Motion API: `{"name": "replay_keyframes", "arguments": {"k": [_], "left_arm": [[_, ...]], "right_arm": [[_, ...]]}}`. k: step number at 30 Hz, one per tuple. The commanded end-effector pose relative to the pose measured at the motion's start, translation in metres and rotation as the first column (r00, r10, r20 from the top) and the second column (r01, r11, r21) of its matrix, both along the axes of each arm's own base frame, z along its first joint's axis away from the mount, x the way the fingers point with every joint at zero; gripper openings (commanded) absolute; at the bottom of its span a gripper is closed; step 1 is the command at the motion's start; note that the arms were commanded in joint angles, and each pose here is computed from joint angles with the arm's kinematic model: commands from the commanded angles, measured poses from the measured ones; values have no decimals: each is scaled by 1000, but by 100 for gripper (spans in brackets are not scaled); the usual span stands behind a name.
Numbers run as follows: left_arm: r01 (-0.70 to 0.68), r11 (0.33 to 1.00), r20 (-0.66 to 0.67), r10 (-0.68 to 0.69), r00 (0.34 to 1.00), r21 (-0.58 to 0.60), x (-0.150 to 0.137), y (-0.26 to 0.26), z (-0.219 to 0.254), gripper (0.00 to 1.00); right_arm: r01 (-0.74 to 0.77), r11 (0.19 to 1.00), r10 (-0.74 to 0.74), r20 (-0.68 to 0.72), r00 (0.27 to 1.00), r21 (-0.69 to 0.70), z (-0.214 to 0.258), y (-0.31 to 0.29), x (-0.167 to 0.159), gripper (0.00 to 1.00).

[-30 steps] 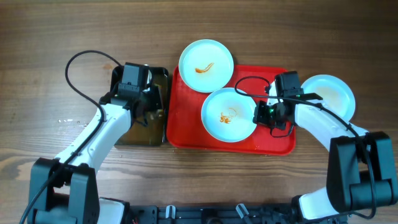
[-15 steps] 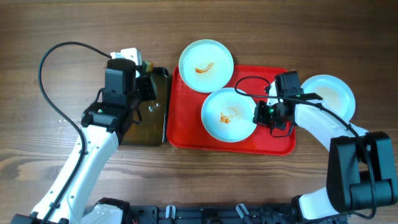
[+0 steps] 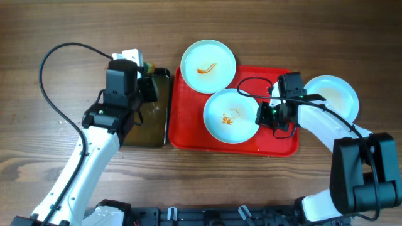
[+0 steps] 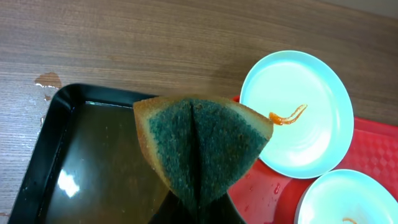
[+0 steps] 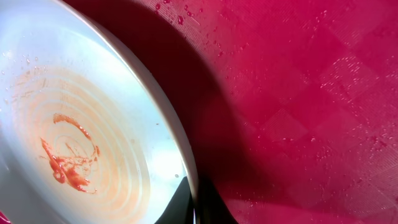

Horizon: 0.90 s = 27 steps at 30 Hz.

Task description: Clean dirty plates on tray and stack at the side

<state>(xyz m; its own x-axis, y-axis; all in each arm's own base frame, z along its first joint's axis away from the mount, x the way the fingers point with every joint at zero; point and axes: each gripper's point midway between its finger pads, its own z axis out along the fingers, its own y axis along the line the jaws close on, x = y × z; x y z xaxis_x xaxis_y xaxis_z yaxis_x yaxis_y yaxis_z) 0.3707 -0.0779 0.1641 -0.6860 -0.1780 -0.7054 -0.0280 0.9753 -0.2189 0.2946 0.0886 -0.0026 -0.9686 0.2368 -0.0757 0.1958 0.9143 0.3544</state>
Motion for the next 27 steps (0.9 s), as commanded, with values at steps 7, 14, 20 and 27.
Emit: {"name": "replay_keyframes", "arguments": {"k": [7, 14, 20, 27], "left_arm": [[3, 998, -164, 7, 987, 58, -9, 5, -49, 4], [89, 996, -394, -74, 916, 19, -24, -18, -127, 4], [183, 983, -421, -156, 893, 24, -33, -51, -144, 4], [209, 977, -403, -179, 898, 33, -33, -61, -142, 4]], "right_arm": [[32, 985, -43, -64, 997, -169, -25, -31, -16, 4], [31, 986, -42, -66, 997, -162, -25, -29, -16, 4], [31, 986, -42, -66, 997, -163, -25, -29, -16, 4], [15, 986, -26, -66, 997, -164, -25, -30, -17, 4]]}}
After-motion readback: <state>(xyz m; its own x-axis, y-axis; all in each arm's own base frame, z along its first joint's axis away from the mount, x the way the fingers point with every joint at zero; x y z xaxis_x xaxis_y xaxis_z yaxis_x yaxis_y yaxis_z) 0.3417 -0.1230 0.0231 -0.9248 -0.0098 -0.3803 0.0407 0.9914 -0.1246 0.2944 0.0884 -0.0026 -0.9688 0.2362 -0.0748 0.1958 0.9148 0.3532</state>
